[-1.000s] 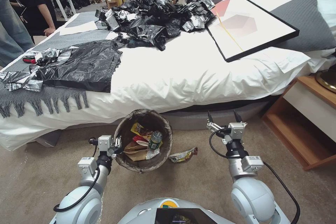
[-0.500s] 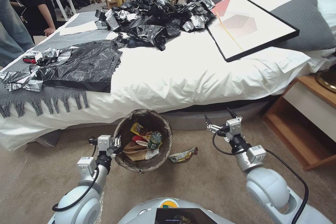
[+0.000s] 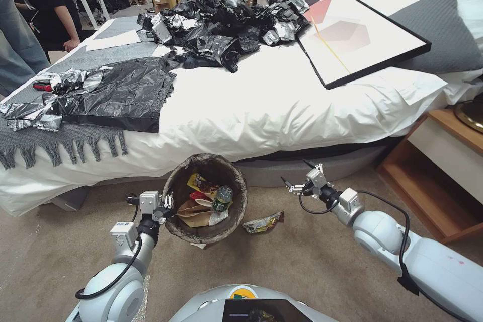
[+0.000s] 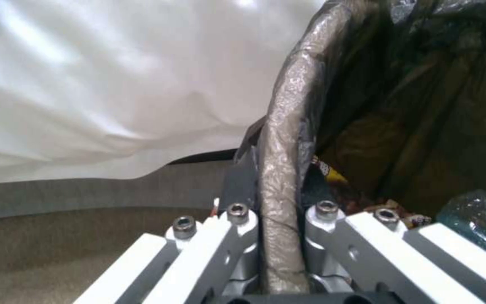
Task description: Pick up the trash bin, then pick up the garbage from the floor and place it into the trash bin.
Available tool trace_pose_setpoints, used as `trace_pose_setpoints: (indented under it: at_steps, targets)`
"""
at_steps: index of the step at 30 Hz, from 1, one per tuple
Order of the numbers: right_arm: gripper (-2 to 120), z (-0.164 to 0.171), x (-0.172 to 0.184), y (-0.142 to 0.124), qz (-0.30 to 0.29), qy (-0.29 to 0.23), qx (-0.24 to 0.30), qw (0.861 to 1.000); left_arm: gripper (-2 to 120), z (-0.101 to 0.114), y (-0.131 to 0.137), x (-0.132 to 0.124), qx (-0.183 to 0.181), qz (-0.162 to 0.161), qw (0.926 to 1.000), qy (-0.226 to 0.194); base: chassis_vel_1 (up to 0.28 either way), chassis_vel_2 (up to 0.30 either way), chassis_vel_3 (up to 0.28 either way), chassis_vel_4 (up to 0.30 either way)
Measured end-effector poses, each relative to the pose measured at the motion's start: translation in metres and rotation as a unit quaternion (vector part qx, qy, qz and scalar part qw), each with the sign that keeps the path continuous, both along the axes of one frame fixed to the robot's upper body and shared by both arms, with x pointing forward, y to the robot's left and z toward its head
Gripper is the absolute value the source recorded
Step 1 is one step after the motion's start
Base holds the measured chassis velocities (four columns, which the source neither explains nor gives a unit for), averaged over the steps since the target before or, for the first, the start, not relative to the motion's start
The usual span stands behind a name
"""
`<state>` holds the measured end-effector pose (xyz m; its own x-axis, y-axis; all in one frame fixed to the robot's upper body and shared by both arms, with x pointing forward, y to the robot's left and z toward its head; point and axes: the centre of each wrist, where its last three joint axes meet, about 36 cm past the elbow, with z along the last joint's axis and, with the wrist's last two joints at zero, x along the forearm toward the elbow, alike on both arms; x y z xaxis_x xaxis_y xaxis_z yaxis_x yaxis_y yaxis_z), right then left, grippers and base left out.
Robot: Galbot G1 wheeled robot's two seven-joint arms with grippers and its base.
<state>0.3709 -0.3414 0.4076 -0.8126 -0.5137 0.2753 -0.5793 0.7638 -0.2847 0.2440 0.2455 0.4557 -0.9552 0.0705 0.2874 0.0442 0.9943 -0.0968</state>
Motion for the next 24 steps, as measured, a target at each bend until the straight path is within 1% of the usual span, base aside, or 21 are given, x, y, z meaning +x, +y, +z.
trace_pose_setpoints:
  at_steps: [2, 4, 7, 8, 13, 15, 17, 19, 20, 24]
  targets:
    - [100, -0.006, 0.002, -0.005, 0.023, 0.014, -0.007, 1.000, 4, -0.001, -0.001, 0.001, -0.001, 0.000, 1.0000, 0.000, 0.000, 0.000, 0.000, 0.000]
    - [100, -0.008, 0.003, -0.006, 0.028, 0.018, -0.008, 0.999, 4, -0.001, -0.001, 0.001, -0.001, 0.000, 1.0000, 0.000, 0.000, 0.000, 0.000, 0.000]
    - [100, -0.028, 0.011, -0.013, 0.088, 0.053, -0.013, 0.995, 4, -0.002, -0.004, 0.003, -0.004, -0.003, 1.0000, -0.002, 0.000, 0.000, 0.000, 0.000]
    - [100, -0.028, 0.011, -0.013, 0.088, 0.053, -0.013, 0.995, 4, -0.002, -0.004, 0.003, -0.004, -0.003, 1.0000, -0.002, 0.000, 0.000, 0.000, 0.000]
    - [100, -0.045, 0.024, -0.016, 0.127, 0.081, -0.011, 0.989, 4, -0.002, -0.005, 0.003, -0.004, -0.003, 1.0000, -0.002, 0.000, 0.000, 0.000, 0.000]
    - [100, -0.054, 0.040, -0.012, 0.156, 0.096, -0.007, 0.983, 4, -0.002, -0.005, 0.003, -0.005, -0.001, 1.0000, -0.001, 0.000, 0.000, 0.000, 0.000]
    - [100, -0.056, 0.045, -0.010, 0.163, 0.098, -0.008, 0.982, 4, -0.003, -0.005, 0.003, -0.005, -0.001, 1.0000, -0.001, 0.000, 0.000, 0.000, 0.000]
    - [100, -0.064, 0.059, -0.001, 0.183, 0.110, -0.002, 0.977, 4, -0.003, -0.006, 0.003, -0.006, 0.001, 1.0000, -0.001, 0.000, 0.000, 0.000, 0.000]
    - [100, -0.064, 0.059, -0.001, 0.183, 0.110, -0.002, 0.977, 4, -0.003, -0.006, 0.003, -0.006, 0.001, 1.0000, -0.001, 0.000, 0.000, 0.000, 0.000]
    - [100, -0.080, 0.070, 0.009, 0.211, 0.133, -0.001, 0.968, 4, -0.003, -0.006, 0.003, -0.006, 0.002, 1.0000, -0.002, 0.000, 0.000, 0.000, 0.000]
